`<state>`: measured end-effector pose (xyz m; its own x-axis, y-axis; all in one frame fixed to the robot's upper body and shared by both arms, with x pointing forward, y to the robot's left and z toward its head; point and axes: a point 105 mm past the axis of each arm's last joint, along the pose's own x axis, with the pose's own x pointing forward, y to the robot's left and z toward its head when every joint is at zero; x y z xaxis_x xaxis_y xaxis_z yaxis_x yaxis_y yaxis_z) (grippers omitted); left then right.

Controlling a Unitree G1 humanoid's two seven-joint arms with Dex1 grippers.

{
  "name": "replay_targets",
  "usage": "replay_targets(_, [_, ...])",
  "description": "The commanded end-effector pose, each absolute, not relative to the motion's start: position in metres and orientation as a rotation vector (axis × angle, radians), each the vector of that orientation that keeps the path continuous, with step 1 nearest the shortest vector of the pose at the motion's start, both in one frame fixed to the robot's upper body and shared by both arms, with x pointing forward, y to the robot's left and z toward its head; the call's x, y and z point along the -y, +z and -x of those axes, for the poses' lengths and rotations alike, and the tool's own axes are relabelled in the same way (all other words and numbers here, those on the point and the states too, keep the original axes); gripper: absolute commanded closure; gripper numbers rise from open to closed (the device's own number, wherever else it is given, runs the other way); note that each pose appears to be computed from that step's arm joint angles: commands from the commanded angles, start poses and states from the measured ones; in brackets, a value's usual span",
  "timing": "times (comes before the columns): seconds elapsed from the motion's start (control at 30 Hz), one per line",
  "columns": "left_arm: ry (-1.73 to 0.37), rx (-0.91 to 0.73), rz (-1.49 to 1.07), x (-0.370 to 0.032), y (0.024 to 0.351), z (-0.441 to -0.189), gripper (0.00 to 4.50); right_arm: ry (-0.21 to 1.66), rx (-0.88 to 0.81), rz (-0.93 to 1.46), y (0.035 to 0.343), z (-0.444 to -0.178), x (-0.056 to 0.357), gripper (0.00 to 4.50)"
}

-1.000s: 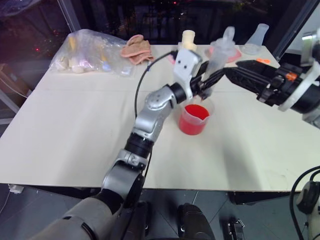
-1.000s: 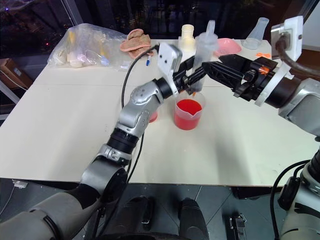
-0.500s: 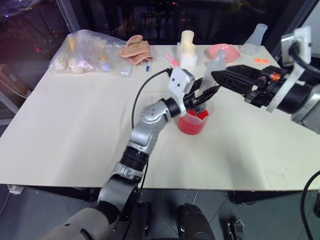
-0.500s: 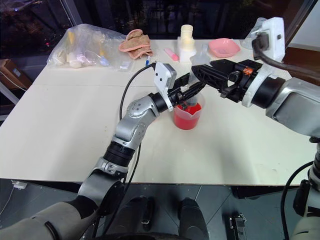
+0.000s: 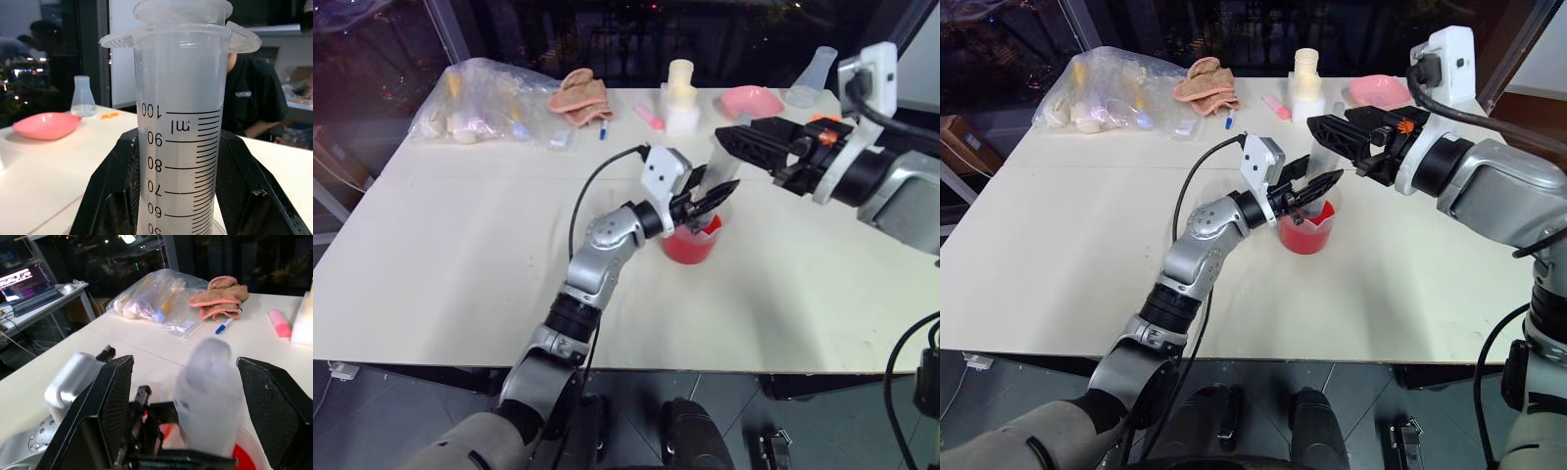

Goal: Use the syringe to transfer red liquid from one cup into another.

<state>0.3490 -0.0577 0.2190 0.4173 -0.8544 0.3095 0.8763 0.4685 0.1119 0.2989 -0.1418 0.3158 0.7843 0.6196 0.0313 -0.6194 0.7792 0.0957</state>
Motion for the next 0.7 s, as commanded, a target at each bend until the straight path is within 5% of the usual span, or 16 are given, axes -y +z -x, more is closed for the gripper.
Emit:
replay_targets(0.03, [-1.086, 0.389, 0.061, 0.059, 0.23, -0.345, 2.98, 0.72, 0.052, -0.116, 0.33, -0.291, 0.135, 1.05])
replay_targets(0.2, [-1.074, 0.391, 0.065, 0.059, 0.232, -0.347, 2.98, 0.755, 0.028, -0.144, 0.323, -0.288, 0.125, 1.05])
replay_targets(0.27, [-1.069, 0.393, 0.07, 0.059, 0.233, -0.347, 2.98, 0.756, 0.018, -0.149, 0.32, -0.289, 0.124, 1.57])
replay_targets(0.4, [-1.068, 0.404, 0.074, 0.059, 0.237, -0.346, 2.98, 0.759, 0.004, -0.162, 0.315, -0.29, 0.121, 1.57])
replay_targets(0.6, [-1.069, 0.397, 0.072, 0.059, 0.235, -0.346, 2.98, 0.757, 0.015, -0.173, 0.316, -0.295, 0.119, 4.13])
replay_targets(0.7, [-1.074, 0.391, 0.073, 0.059, 0.233, -0.345, 2.98, 0.757, 0.017, -0.17, 0.315, -0.299, 0.12, 4.42])
